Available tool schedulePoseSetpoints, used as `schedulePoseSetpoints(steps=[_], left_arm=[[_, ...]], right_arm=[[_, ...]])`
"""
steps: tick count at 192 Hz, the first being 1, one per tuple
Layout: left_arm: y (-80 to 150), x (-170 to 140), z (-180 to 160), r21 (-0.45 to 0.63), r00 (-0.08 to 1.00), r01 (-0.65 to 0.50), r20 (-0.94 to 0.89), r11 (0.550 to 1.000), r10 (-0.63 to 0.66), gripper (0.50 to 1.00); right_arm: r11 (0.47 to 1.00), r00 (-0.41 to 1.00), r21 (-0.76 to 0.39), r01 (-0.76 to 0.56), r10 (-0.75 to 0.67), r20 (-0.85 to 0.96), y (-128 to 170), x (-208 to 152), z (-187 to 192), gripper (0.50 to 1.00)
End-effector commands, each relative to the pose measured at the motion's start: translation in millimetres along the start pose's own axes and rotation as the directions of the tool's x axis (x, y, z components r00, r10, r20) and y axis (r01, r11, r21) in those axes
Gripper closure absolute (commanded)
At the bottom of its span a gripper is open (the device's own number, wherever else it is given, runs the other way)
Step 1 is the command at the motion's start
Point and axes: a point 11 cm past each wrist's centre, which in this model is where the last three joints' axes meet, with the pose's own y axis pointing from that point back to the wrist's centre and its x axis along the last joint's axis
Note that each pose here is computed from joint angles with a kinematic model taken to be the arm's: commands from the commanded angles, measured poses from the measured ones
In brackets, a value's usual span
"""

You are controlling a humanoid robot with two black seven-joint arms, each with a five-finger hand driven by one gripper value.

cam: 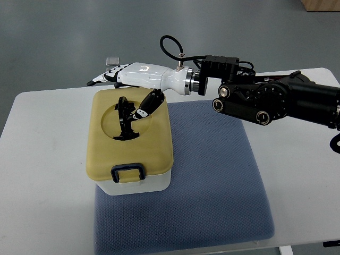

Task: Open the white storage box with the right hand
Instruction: 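Lower the right hand onto the black handle on the yellow lid, then close the right hand's fingers around the black lid handle, then lift the yellow lid off the white box and carry it aside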

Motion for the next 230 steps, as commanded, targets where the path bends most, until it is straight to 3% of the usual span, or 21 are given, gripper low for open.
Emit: schedulePoseSetpoints(steps=[1, 43, 64, 83, 89, 94, 103, 162, 203, 230], left_arm=[[0.0, 0.1, 0.6, -0.001, 1.000, 0.000, 0.000, 1.000, 0.000, 0.500], [0.0, 0.2, -0.1, 0.000, 1.000, 0.000, -0.003, 1.000, 0.000, 0.500], [0.0, 0.0, -0.1, 0.000, 1.000, 0.001, -0.003, 1.000, -0.001, 0.500], [0.0, 0.8, -1.0, 0.001, 1.000, -0.002, -0.004, 1.000, 0.002, 0.500], [0.0, 0.8, -0.8, 0.001, 1.000, -0.002, -0.005, 1.000, 0.002, 0.500], [0.0, 0.8, -1.0, 0.001, 1.000, -0.002, -0.004, 1.000, 0.002, 0.500], [0.0, 0.8, -1.0, 0.001, 1.000, -0.002, -0.002, 1.000, 0.002, 0.500], [0.0, 0.8, -1.1, 0.002, 1.000, -0.002, -0.002, 1.000, 0.002, 0.500], [0.0, 0.8, -1.1, 0.002, 1.000, -0.002, -0.002, 1.000, 0.002, 0.500], [0.0, 0.8, -1.1, 0.002, 1.000, -0.002, -0.002, 1.000, 0.002, 0.500]], right_arm=[[1.000, 1.000, 0.009, -0.007, 0.007, 0.000, -8.5, -3.8, -3.3, 0.574], [0.999, 0.999, 0.016, -0.038, 0.038, -0.004, -22.9, -9.1, -6.7, 0.581], [0.998, 0.998, 0.007, -0.055, 0.055, 0.000, -25.3, -14.7, -4.4, 0.611], [0.998, 0.998, -0.004, -0.068, 0.068, -0.001, -22.9, -17.3, -0.6, 0.711], [0.997, 0.997, -0.006, -0.071, 0.071, 0.001, -22.3, -18.8, 0.0, 0.789], [0.997, 0.997, -0.006, -0.075, 0.075, -0.004, -22.0, -19.2, 0.3, 0.901], [0.997, 0.997, -0.008, -0.082, 0.081, -0.006, -21.5, -19.9, 0.8, 1.000], [0.993, 0.993, 0.012, -0.118, 0.118, -0.027, -24.9, -9.2, -6.1, 1.000], [0.988, 0.985, 0.034, -0.148, 0.150, -0.085, -19.5, 27.3, -13.3, 1.000], [0.986, 0.979, 0.026, -0.164, 0.166, -0.122, -0.6, 54.3, -11.0, 1.000]])
